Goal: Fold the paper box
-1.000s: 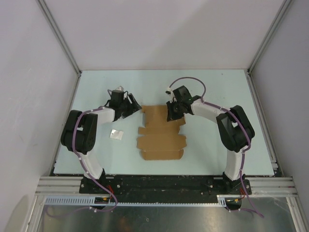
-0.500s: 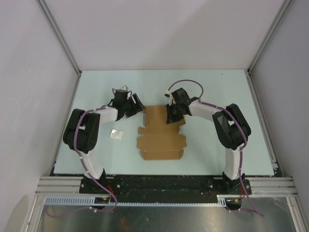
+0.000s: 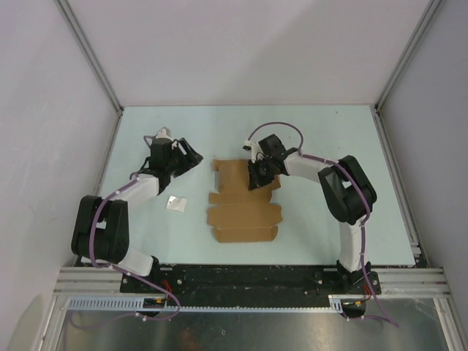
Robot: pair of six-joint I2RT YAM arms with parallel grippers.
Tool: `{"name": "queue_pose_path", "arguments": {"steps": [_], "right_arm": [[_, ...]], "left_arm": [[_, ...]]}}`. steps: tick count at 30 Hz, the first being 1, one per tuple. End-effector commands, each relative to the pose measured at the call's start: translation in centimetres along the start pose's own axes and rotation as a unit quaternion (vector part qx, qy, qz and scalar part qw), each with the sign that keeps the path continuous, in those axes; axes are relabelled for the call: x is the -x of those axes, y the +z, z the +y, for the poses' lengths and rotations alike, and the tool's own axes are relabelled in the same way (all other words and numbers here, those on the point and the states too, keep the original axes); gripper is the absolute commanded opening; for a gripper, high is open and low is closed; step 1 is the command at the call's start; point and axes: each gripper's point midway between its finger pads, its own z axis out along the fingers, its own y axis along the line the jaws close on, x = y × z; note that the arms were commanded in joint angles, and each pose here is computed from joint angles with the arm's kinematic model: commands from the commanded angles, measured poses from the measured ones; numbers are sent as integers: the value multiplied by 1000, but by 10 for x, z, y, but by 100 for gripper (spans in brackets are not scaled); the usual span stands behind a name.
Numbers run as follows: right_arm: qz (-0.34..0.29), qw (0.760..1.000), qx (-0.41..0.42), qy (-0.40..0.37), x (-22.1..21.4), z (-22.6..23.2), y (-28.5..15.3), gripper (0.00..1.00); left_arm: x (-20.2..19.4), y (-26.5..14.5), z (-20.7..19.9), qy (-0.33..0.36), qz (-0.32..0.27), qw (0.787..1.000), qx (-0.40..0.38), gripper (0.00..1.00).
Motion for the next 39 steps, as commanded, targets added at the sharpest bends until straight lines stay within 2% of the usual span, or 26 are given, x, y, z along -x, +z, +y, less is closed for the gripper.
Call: {"name": "queue_pose_path", "arguments": {"steps": [1,9,21,25,31,39], "right_arm": [[27,998,32,-37,-11,15,14,15],[65,990,60,-106,-33,38,20,16],[80,989,52,-115,-41,40,21,16],[85,989,50,-114,-44,40,21,16],[90,988,48,-112,-47,39,23,16],[92,988,47,-112,-48,39,24,16]], "left_arm": [[19,-9,9,-16,-37,999,11,75],[9,-6,17,-20,-24,999,18,74],[-10,-11,66,-20,-22,993,114,66],[-16,5,59,-15,9,995,97,61],[-26,31,39,8,48,997,54,61],[-28,44,24,5,54,998,20,61]]}}
